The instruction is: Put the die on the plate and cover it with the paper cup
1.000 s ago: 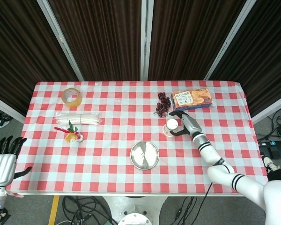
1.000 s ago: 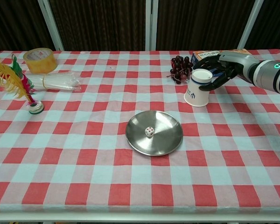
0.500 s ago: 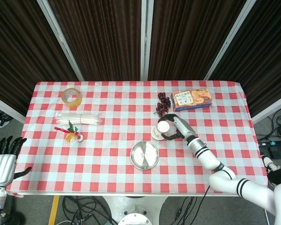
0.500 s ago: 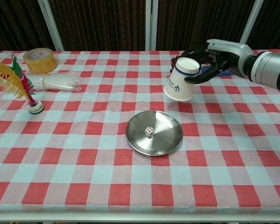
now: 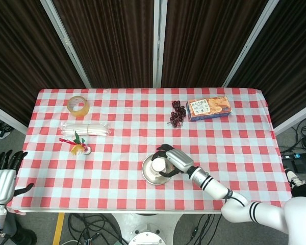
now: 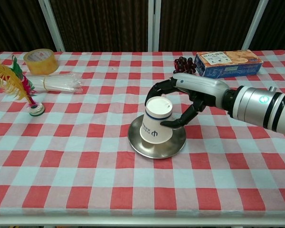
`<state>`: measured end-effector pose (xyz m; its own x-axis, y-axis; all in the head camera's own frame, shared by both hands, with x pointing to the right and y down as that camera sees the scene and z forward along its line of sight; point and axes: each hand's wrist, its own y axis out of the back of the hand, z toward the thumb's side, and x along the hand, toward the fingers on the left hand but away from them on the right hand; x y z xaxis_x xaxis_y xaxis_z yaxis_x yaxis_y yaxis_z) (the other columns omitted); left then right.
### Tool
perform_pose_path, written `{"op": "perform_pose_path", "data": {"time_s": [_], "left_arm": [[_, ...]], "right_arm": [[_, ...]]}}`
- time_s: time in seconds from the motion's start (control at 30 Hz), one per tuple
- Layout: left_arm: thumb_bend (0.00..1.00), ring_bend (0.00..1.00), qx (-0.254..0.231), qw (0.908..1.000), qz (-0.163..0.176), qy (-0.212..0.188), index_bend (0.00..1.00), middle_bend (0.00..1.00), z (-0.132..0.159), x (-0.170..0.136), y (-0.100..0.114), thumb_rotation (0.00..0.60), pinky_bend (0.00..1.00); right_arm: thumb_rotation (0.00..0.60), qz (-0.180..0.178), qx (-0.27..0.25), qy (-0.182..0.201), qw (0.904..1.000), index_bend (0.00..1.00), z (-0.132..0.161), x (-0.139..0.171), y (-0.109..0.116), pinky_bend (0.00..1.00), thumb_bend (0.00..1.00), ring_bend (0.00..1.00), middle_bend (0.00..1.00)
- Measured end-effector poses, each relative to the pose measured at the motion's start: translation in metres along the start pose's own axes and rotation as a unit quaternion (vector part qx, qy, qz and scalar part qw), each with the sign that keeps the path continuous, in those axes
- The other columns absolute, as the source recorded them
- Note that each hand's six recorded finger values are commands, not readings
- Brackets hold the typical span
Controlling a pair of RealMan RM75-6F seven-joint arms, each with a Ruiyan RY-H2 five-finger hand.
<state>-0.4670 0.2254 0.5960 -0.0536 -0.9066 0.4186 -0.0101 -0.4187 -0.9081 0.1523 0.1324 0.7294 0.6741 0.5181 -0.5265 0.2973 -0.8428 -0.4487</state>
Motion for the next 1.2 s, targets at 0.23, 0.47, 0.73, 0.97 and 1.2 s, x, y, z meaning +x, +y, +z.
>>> {"op": "perform_pose_path", "data": {"time_s": [0.23,0.47,0.73,0.97,1.2], "left_arm": [[0.0,0.02,-0.003,1.0,0.0,0.0,0.14,0.13,-0.001,0.001,-0.001,0.6,0.02],[0.0,0.02,-0.002,1.0,-0.001,0.001,0.14,0.13,-0.001,0.0,-0.002,0.6,0.02],[0.0,0.02,0.002,1.0,0.002,-0.003,0.14,0.13,0.002,0.001,0.001,0.6,0.02],[0.0,0.02,0.002,1.0,0.003,0.001,0.14,0.13,0.001,-0.001,0.002,0.6,0.02],[0.0,0.02,0.003,1.0,0.004,-0.001,0.14,0.13,0.003,-0.001,0.002,0.6,0.02]], "right_arm": [[0.6,0.009,0.016,-0.005,0.9998,0.56,0.0,-0.012,-0.008,0.06,0.31,0.12,0.34],[0.6,0.019,0.015,-0.01,0.9996,0.56,-0.003,-0.015,-0.016,0.06,0.31,0.12,0.34],[0.6,0.019,-0.002,0.002,0.9998,0.56,0.0,-0.008,-0.011,0.06,0.31,0.14,0.35],[0.6,0.003,0.032,-0.016,0.9994,0.56,-0.013,-0.016,-0.005,0.06,0.32,0.14,0.35],[0.6,0.044,0.019,0.027,0.9985,0.56,0.006,0.003,-0.022,0.06,0.33,0.14,0.35]]}}
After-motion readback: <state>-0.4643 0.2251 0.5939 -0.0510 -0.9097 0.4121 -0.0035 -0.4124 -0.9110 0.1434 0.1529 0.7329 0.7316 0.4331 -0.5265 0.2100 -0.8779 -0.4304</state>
